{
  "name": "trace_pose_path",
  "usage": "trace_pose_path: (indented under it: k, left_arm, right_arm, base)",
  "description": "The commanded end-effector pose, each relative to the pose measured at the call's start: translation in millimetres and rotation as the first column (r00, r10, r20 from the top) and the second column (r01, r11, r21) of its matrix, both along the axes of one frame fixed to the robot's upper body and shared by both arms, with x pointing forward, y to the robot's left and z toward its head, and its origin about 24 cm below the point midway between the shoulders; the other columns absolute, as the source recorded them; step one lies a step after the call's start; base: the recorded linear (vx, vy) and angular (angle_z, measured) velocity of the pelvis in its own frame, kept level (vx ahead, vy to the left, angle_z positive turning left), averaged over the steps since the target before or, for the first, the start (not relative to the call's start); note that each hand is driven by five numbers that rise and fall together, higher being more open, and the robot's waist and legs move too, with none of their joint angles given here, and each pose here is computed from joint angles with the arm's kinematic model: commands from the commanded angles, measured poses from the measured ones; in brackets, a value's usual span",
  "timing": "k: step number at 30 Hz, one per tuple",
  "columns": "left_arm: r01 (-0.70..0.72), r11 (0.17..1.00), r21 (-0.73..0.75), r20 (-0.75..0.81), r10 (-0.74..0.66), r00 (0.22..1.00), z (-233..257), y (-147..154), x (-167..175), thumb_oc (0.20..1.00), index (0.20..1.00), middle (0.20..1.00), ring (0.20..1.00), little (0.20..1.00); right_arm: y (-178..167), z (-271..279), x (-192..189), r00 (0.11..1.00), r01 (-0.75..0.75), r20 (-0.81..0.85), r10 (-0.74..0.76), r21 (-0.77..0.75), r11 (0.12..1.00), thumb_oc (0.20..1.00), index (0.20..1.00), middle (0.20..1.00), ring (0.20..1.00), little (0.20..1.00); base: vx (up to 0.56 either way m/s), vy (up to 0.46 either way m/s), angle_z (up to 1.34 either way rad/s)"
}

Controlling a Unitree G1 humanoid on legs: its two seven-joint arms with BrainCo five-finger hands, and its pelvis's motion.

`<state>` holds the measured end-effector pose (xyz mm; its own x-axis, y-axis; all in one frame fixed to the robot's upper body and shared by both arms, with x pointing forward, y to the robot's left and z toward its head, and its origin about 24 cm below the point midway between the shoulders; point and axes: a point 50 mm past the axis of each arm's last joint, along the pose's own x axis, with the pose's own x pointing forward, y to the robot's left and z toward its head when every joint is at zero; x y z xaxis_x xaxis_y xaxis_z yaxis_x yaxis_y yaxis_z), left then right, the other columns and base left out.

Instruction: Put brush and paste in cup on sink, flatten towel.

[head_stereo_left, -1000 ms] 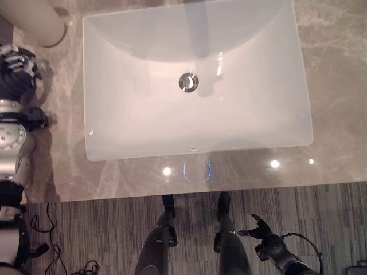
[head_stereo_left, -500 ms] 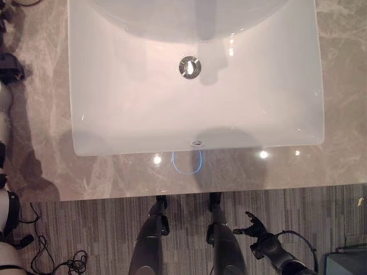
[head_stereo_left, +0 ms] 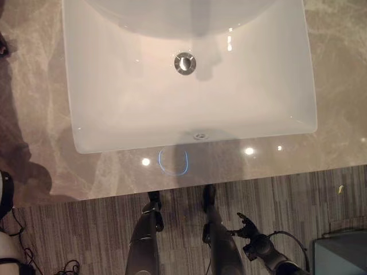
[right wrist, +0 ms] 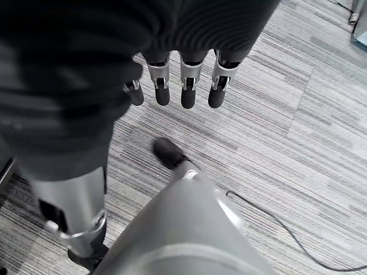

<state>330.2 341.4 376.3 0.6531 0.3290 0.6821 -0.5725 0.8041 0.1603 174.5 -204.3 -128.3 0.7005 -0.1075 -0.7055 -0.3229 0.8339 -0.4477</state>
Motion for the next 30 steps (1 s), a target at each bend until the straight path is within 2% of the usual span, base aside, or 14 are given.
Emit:
trace_pose_path:
  k: [1,6,13,19,21,25,27,28,30]
  left_arm:
    - [-0.043,0.999,-0.022,-0.116,0.04,0.992,-32,2,17,0.2,0.2,0.2,0.2,0.2]
    - [-0.035,0.999,-0.025,-0.119,0.031,0.992,-34,-2,20,0.2,0.2,0.2,0.2,0.2]
    - [-0.108,0.993,-0.055,-0.159,0.098,0.982,-43,4,24,0.2,0.2,0.2,0.2,0.2]
    - [-0.146,0.989,-0.037,-0.229,0.134,0.964,-81,4,28,0.2,0.2,0.2,0.2,0.2]
    - [-0.107,0.994,-0.013,-0.203,0.103,0.974,-93,-7,26,0.2,0.2,0.2,0.2,0.2]
    - [-0.101,0.995,0.001,-0.224,0.099,0.969,-136,-6,9,0.2,0.2,0.2,0.2,0.2]
    - [-0.086,0.996,-0.024,-0.208,0.08,0.975,-165,-7,-14,0.2,0.2,0.2,0.2,0.2]
    - [-0.089,0.996,-0.026,-0.209,0.082,0.974,-166,-7,-15,0.2,0.2,0.2,0.2,0.2]
    - [-0.043,0.998,-0.051,-0.213,0.031,0.977,-198,-16,-44,0.2,0.2,0.2,0.2,0.2]
  right_arm:
    - [-22,7,2,0.998,0.048,0.034,-0.047,-0.015,0.999,1.0,1.0,1.0,1.0,1.0]
    - [-23,7,0,0.998,0.052,0.032,-0.052,-0.019,0.998,1.0,1.0,1.0,1.0,1.0]
    - [-25,2,-7,0.998,0.067,-0.004,-0.068,-0.035,0.997,1.0,1.0,1.0,1.0,1.0]
    - [-26,-7,-21,0.994,0.076,-0.077,-0.081,-0.06,0.995,1.0,1.0,1.0,1.0,1.0]
    - [-27,-9,-27,0.991,0.086,-0.093,-0.092,-0.066,0.994,1.0,1.0,1.0,1.0,1.0]
    - [-32,-13,-37,0.985,0.107,-0.13,-0.117,-0.075,0.991,1.0,1.0,1.0,1.0,1.0]
    - [-33,-18,-50,0.975,0.13,-0.171,-0.142,-0.075,0.989,1.0,1.0,1.0,1.0,1.0]
    - [-34,-18,-50,0.975,0.128,-0.172,-0.14,-0.077,0.989,1.0,1.0,1.0,1.0,1.0]
    - [-39,-22,-64,0.962,0.157,-0.212,-0.172,-0.086,0.984,1.0,1.0,1.0,1.0,1.0]
  base:
    - [0.0,0.001,-0.1]
    - [0.0,-0.003,-0.11]
    - [0.0,-0.016,-0.02]
    - [0.07,-0.049,0.0]
    - [0.1,-0.02,-0.01]
    - [0.11,0.013,0.04]
    - [0.09,0.036,0.16]
    - [0.07,0.045,0.21]
    - [0.08,0.063,0.22]
